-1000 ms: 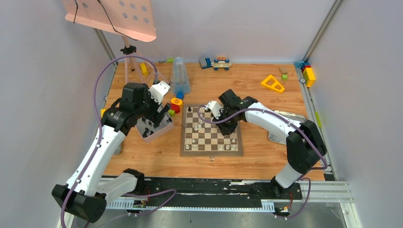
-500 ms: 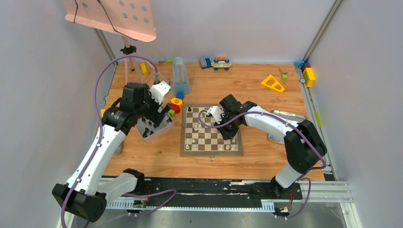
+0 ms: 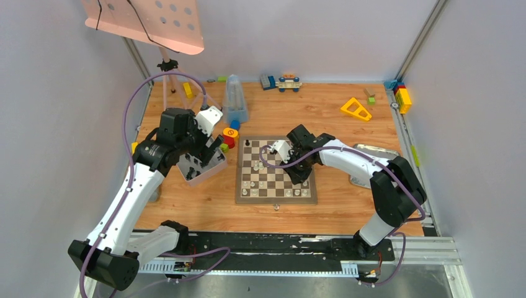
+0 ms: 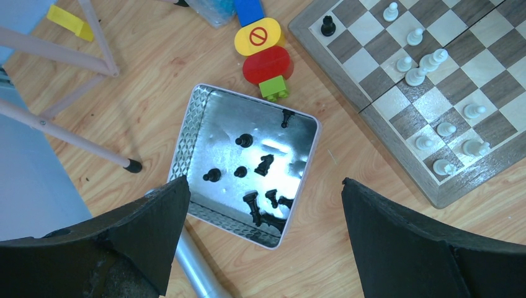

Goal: Set up the chess pieces on the board
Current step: Place the chess piece on the chessboard, then pick up the chess piece from the chessboard.

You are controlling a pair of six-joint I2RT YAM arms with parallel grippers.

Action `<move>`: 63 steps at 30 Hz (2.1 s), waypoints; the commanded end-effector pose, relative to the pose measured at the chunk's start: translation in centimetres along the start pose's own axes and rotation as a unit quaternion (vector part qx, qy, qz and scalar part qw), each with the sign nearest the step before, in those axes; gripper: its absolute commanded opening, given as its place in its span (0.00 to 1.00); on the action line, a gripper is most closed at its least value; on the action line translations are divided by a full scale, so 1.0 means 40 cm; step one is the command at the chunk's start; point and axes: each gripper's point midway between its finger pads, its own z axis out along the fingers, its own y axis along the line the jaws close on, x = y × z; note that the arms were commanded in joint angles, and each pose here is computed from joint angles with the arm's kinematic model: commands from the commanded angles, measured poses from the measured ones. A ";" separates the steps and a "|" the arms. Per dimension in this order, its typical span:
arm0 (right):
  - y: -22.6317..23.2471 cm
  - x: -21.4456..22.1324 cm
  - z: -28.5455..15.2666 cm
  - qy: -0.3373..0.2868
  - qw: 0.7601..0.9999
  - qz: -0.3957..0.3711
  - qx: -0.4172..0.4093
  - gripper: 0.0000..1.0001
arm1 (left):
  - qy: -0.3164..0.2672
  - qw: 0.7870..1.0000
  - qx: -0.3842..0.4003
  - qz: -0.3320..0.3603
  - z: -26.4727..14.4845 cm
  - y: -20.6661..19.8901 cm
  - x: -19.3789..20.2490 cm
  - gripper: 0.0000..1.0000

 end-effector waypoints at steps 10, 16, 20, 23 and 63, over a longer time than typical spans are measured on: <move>0.005 -0.001 0.009 -0.002 1.000 -0.008 0.002 0.13 | -0.013 1.000 -0.002 0.003 -0.006 0.007 -0.018 1.00; 0.005 0.008 0.016 0.005 1.000 -0.008 0.002 0.15 | -0.011 1.000 -0.001 0.003 -0.003 0.007 -0.016 1.00; 0.003 0.009 0.019 0.007 1.000 -0.009 0.003 0.20 | -0.011 1.000 -0.001 0.004 -0.002 0.007 -0.016 1.00; 0.000 0.002 0.016 0.004 1.000 -0.009 0.006 0.27 | -0.010 1.000 0.000 0.004 -0.001 0.006 -0.015 1.00; -0.253 -0.111 -0.322 -0.274 0.945 0.102 0.146 0.37 | 0.096 0.976 0.187 0.058 0.519 -0.292 -0.107 0.74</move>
